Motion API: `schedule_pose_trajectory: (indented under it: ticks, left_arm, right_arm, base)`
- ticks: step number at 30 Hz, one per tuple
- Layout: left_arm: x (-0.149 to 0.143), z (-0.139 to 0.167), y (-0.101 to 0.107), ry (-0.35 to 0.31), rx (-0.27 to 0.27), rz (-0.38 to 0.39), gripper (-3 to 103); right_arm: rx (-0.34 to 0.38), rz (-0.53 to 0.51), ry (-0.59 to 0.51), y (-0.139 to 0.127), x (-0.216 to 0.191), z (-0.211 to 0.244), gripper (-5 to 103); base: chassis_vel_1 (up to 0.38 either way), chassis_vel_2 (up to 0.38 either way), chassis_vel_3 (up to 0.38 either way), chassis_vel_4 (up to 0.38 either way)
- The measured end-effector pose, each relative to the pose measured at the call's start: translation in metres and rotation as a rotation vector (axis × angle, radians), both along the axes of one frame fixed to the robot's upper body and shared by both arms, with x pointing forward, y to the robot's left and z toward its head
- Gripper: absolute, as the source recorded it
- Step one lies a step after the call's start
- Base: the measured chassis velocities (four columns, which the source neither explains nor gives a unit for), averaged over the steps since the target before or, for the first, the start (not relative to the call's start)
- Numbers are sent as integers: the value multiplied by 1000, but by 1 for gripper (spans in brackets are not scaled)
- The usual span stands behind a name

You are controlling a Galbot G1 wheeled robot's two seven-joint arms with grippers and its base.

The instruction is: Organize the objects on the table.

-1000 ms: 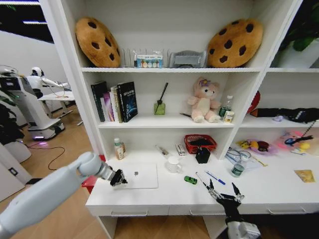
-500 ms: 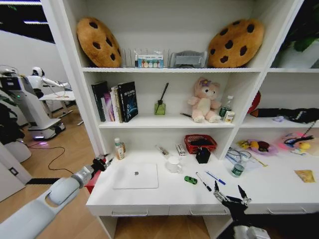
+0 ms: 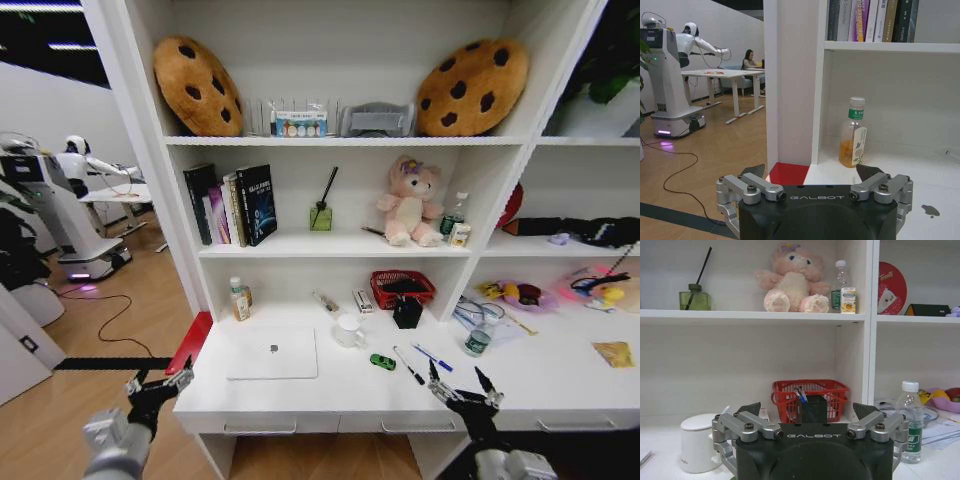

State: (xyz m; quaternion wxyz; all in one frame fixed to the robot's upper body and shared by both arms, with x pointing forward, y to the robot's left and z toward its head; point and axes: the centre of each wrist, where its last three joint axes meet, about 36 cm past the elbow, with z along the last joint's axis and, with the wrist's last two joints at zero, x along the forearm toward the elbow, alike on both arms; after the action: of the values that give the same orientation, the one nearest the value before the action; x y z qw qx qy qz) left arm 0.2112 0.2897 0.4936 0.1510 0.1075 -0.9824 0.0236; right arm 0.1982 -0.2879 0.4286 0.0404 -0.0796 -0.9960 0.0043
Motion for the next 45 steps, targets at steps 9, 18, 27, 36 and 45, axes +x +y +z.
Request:
schedule_pose_trajectory:
  ticks: [9, 18, 27, 36, 45]
  left_arm:
    - [-2, -1, -2, -3, 9, -3, 100]
    - [0, -2, -2, -5, 12, -4, 100]
    - [1, -2, -2, -6, 13, -4, 100]
    - [1, -2, -2, -7, 14, -4, 100]
    - [1, -2, -2, -7, 15, -4, 100]
  right_arm:
    - [-22, 123, 68, -39, 9, -25, 100]
    - [-115, 665, 92, -186, 102, -9, 100]
    - [-129, 925, 210, -182, 166, -3, 100]
    - [-135, 933, 296, -191, 168, -52, 100]
    - [-173, 952, 320, -186, 185, -82, 100]
  base:
    - [0, 0, 0, 0]
    - [0, 0, 0, 0]
    - [0, 0, 0, 0]
    - [0, 0, 0, 0]
    - [0, 0, 0, 0]
